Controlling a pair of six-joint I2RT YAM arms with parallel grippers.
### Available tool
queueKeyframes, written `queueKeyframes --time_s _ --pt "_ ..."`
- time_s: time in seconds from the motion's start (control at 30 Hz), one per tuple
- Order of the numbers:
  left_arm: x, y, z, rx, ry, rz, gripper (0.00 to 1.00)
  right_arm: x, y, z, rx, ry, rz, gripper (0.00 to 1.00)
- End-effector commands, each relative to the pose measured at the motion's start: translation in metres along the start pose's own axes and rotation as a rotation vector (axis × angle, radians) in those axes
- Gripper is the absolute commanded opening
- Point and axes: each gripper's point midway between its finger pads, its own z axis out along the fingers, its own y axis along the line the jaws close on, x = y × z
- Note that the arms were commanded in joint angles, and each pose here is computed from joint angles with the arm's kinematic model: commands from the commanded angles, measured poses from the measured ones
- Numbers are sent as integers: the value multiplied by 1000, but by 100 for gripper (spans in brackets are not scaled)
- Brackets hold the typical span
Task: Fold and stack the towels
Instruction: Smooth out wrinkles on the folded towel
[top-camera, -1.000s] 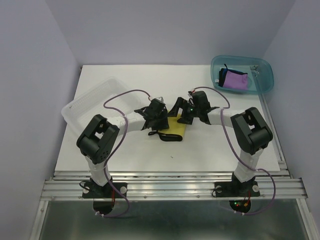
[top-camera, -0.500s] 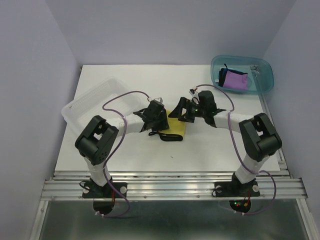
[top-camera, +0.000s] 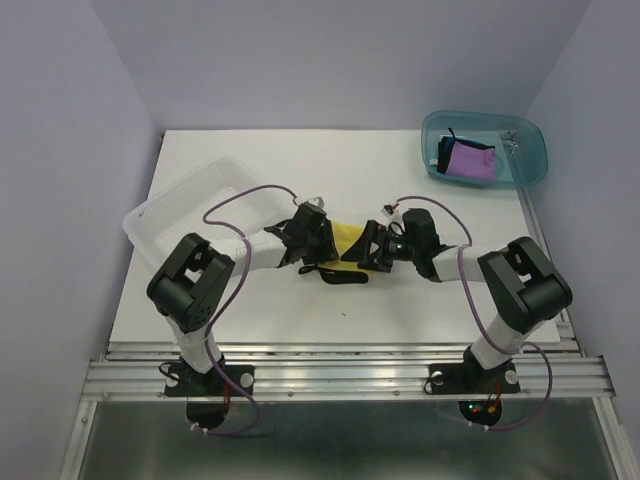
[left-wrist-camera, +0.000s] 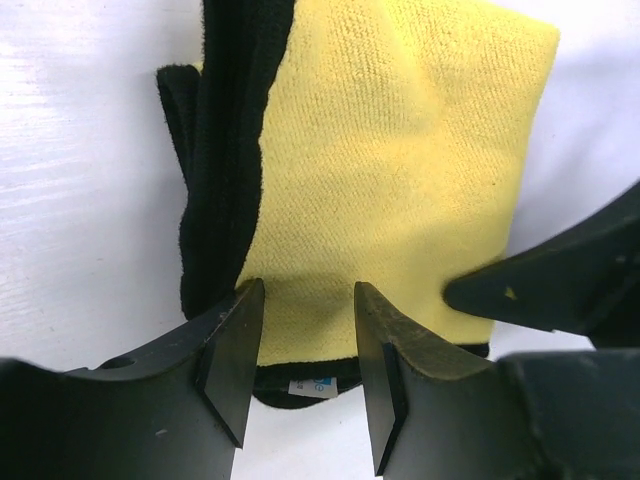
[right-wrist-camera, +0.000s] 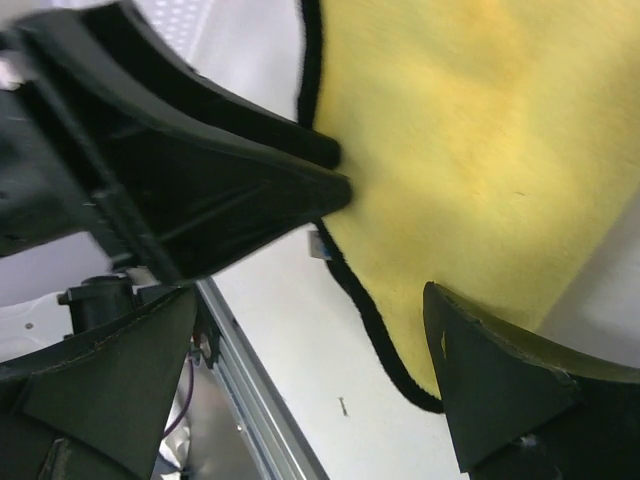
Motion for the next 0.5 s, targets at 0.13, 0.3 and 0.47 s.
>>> queueKeyframes --time_s 0.13,0.3,0.47 --pt "1 -1 -14 16 -12 -7 53 14 -42 11 104 1 51 100" --pt "-1 0 -16 15 -21 2 53 5 -37 5 138 -23 -4 100" --pt "-6 -4 -20 26 -39 33 53 -37 -8 -13 206 -58 -266 100"
